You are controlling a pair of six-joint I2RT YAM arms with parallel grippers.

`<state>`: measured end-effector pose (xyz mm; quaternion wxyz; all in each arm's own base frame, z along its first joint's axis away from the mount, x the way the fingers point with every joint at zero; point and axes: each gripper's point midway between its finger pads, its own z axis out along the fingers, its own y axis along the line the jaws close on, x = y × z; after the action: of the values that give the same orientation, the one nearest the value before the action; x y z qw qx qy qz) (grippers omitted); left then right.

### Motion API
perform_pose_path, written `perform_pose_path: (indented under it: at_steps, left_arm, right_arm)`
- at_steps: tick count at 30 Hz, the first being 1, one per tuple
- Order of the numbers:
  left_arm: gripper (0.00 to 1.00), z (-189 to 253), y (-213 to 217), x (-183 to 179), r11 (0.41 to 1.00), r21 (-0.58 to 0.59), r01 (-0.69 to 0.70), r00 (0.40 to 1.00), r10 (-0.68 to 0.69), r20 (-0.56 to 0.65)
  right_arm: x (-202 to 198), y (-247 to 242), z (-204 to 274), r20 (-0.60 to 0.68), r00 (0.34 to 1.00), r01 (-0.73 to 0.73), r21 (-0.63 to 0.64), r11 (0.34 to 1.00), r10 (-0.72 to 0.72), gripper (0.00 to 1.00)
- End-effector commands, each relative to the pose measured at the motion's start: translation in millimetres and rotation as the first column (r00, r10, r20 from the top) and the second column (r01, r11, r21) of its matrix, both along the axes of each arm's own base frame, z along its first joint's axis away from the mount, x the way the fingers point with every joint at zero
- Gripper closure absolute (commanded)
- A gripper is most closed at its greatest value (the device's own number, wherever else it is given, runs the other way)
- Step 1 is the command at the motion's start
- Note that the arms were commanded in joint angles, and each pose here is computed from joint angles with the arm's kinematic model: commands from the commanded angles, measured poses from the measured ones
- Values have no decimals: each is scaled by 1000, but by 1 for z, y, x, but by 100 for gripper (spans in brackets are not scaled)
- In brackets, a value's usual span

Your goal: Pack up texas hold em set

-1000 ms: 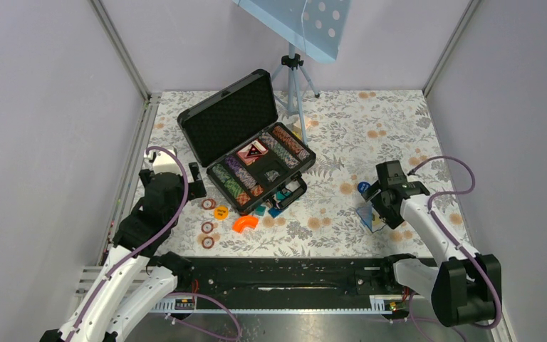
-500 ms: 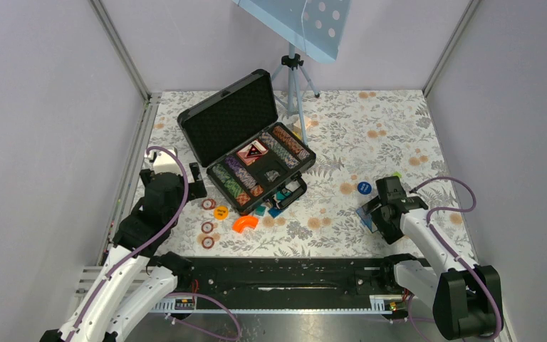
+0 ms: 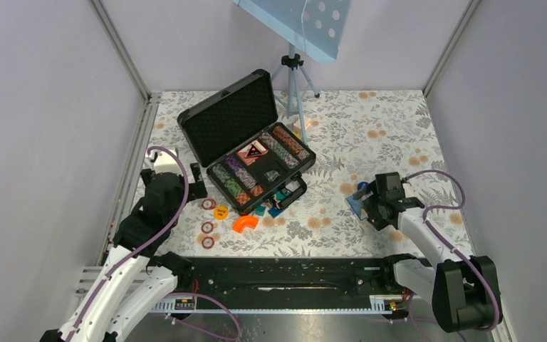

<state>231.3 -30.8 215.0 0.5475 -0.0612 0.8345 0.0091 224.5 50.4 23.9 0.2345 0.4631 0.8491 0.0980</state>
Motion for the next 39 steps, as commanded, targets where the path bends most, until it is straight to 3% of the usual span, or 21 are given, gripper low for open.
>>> perform_pose_path:
  at_steps: [1, 12, 20, 28, 33, 39]
  left_arm:
    - [1, 7, -6, 6, 1000, -20, 24, 999, -24, 40]
    - [1, 5, -10, 7, 999, -24, 45, 999, -44, 32]
    - [1, 5, -11, 8, 999, -24, 49, 998, -48, 30]
    - [1, 4, -13, 8, 998, -24, 58, 998, -57, 27]
    - [1, 4, -13, 7, 998, -25, 59, 998, -59, 27]
    - [1, 4, -13, 7, 998, -25, 60, 998, -60, 25]
  right_arm:
    - [0, 20, -7, 7, 997, -77, 75, 994, 76, 6]
    - [11, 91, 0, 75, 946, -321, 69, 945, 316, 6]
    - [7, 63, 23, 42, 929, -361, -106, 927, 367, 4]
    - [8, 44, 55, -79, 839, -537, -277, 797, 538, 1]
    - [21, 57, 52, -182, 732, -681, -232, 695, 657, 0]
    - [38, 40, 41, -249, 713, -701, -229, 675, 656, 0]
